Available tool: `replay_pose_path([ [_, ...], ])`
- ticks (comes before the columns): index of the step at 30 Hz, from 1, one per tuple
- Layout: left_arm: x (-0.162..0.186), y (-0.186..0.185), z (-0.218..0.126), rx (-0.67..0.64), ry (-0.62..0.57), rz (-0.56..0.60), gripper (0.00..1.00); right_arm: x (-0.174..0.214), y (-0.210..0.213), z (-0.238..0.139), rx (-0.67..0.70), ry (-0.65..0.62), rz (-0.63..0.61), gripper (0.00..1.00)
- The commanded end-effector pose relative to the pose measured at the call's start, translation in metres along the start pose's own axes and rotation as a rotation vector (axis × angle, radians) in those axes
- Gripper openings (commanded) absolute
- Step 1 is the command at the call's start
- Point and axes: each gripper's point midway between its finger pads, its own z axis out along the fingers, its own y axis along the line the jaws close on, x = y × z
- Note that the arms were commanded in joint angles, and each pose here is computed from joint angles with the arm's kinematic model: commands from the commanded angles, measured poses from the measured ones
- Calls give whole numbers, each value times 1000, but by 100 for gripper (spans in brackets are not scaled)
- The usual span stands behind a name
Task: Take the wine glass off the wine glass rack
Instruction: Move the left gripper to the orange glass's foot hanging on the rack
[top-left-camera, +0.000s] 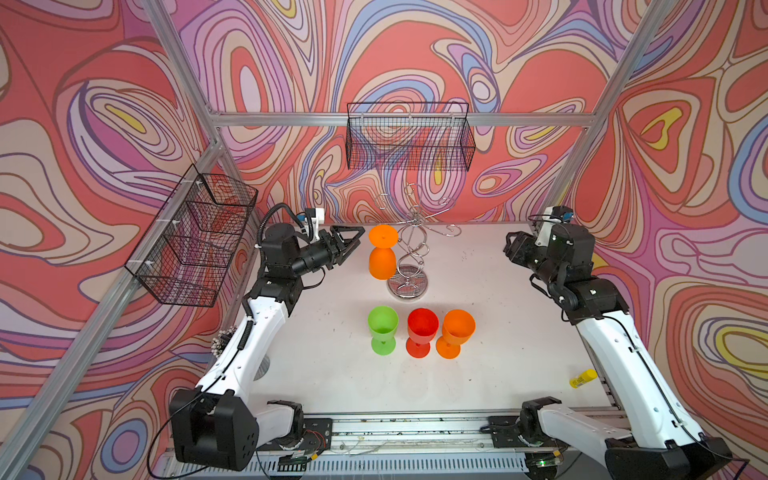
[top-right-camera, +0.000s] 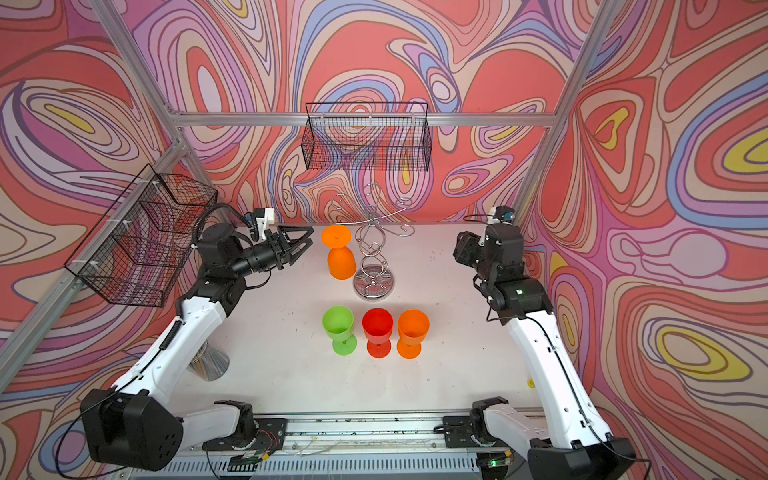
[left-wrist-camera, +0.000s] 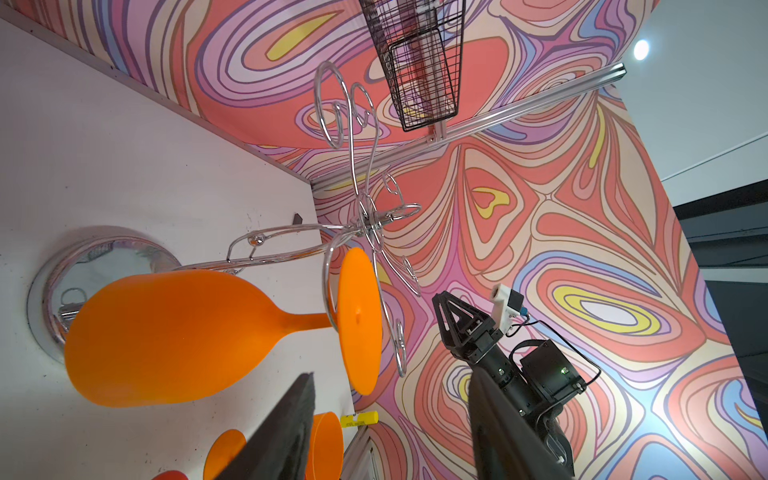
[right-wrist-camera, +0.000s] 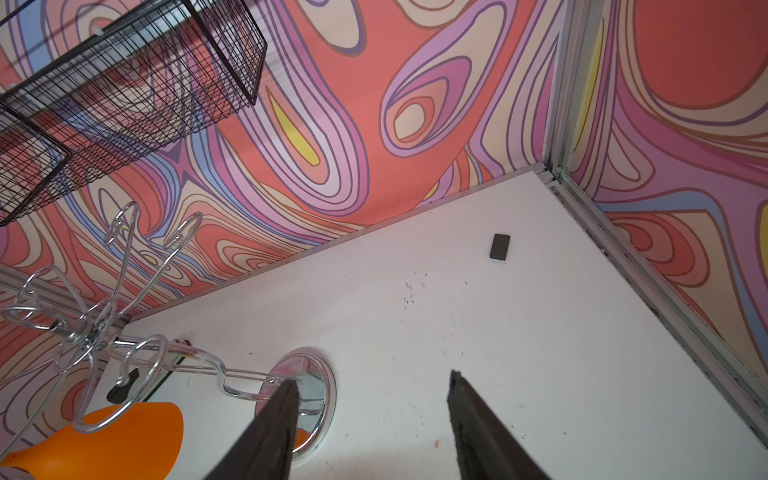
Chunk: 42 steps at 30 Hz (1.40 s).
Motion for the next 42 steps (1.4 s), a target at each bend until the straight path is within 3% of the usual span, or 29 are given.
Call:
replay_pose_path([
  [1,3,-1,7,36,24,7,57,5,2,4,-10,14,6,61],
  [15,13,-3,24,53,77,17,55,9,2,7,-16,26,13,60],
  [39,19,-10,31,71,114,21,32,11,5,13,-30,33,22,60],
  [42,19,-10,31,70,116,20,25,11,4,12,-27,33,22,60],
])
